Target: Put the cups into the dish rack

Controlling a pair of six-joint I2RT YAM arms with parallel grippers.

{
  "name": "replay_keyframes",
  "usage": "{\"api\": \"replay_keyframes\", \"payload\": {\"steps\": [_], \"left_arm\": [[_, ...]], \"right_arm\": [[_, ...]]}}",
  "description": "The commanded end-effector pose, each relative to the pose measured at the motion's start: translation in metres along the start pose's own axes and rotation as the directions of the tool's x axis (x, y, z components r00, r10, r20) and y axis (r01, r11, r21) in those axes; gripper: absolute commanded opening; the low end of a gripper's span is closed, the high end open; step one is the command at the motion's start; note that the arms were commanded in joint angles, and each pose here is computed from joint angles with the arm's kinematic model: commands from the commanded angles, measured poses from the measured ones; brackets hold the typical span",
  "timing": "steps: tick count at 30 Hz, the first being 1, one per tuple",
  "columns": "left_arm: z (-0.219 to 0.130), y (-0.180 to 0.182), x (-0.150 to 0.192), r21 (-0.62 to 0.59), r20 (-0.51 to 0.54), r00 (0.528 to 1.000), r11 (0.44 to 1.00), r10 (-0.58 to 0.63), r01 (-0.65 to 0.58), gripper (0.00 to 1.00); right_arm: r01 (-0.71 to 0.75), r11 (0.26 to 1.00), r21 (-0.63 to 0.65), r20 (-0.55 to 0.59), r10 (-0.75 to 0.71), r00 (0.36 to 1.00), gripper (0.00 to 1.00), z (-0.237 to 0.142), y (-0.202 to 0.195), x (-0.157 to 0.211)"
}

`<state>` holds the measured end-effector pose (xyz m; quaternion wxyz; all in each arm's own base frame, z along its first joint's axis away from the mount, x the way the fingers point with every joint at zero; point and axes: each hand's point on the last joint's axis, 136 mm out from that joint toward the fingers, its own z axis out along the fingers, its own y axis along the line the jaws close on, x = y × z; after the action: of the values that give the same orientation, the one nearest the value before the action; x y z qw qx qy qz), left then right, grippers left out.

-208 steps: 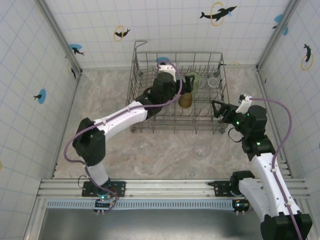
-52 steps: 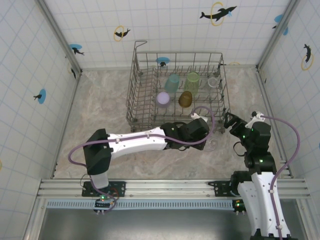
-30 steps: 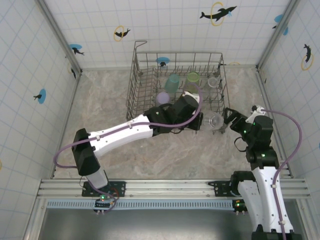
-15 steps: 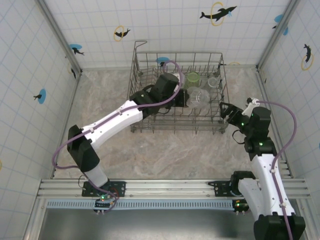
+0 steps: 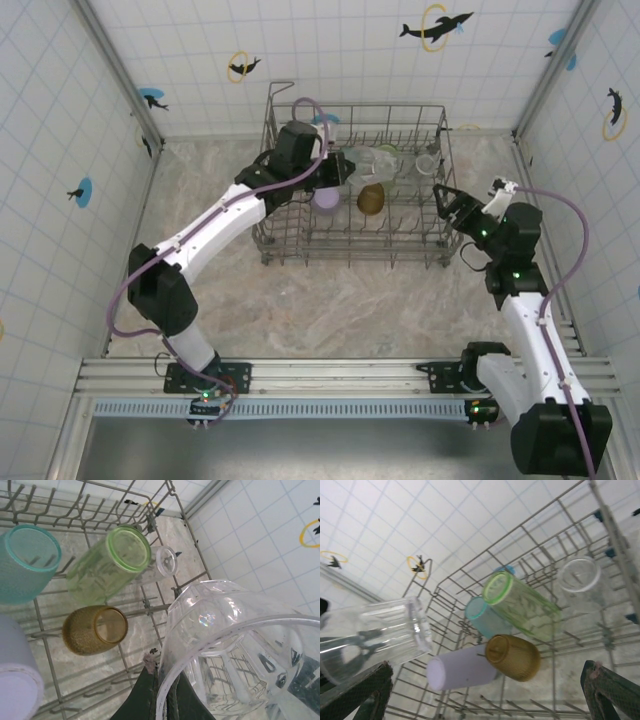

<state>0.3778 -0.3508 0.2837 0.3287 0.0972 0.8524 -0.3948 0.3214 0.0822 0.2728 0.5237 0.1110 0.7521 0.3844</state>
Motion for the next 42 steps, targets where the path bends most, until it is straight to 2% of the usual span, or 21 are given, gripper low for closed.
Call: {"api": "replay_keyframes", "payload": {"steps": [1, 5, 10, 11, 16, 22, 33, 42], "left_arm": [[-0.009, 0.003, -0.011, 0.111, 0.02, 1.0, 0.994, 0.014, -0.016, 0.0], [-0.016, 0.019, -0.01, 0.22, 0.002, 1.0, 0.975, -0.029, 0.028, 0.0], [-0.029, 0.03, -0.006, 0.337, 0.008, 1.0, 0.941, -0.028, 0.024, 0.0], [-0.035, 0.042, -0.013, 0.335, 0.028, 0.999, 0.942, -0.035, 0.024, 0.0], [-0.042, 0.051, -0.004, 0.387, 0.031, 0.999, 0.922, -0.015, 0.002, 0.0], [-0.054, 0.065, -0.006, 0.409, 0.054, 0.996, 0.912, -0.071, 0.043, 0.0], [-0.069, 0.056, -0.004, 0.448, 0.083, 0.995, 0.894, -0.046, 0.004, 0.0], [-0.069, 0.057, -0.003, 0.466, 0.081, 0.995, 0.885, -0.061, 0.016, 0.0]], "right_arm": [[-0.016, 0.992, -0.125, -0.006, 0.016, 1.0, 1.0, 0.007, 0.023, -0.001], [-0.018, 0.984, -0.18, -0.013, 0.016, 1.0, 1.0, 0.015, 0.039, 0.001], [-0.045, 0.97, -0.238, -0.062, 0.031, 0.998, 1.0, 0.033, 0.058, 0.013], [-0.052, 0.967, -0.25, -0.077, 0.034, 0.996, 1.0, 0.037, 0.063, 0.018], [-0.069, 0.955, -0.29, -0.125, 0.033, 0.992, 1.0, 0.058, 0.082, 0.037], [-0.09, 0.94, -0.329, -0.169, 0.035, 0.985, 1.0, 0.078, 0.102, 0.056], [-0.14, 0.907, -0.397, -0.232, 0.049, 0.972, 1.0, 0.109, 0.132, 0.068], [-0.239, 0.862, -0.448, -0.27, 0.125, 0.955, 1.0, 0.125, 0.148, 0.071]]}}
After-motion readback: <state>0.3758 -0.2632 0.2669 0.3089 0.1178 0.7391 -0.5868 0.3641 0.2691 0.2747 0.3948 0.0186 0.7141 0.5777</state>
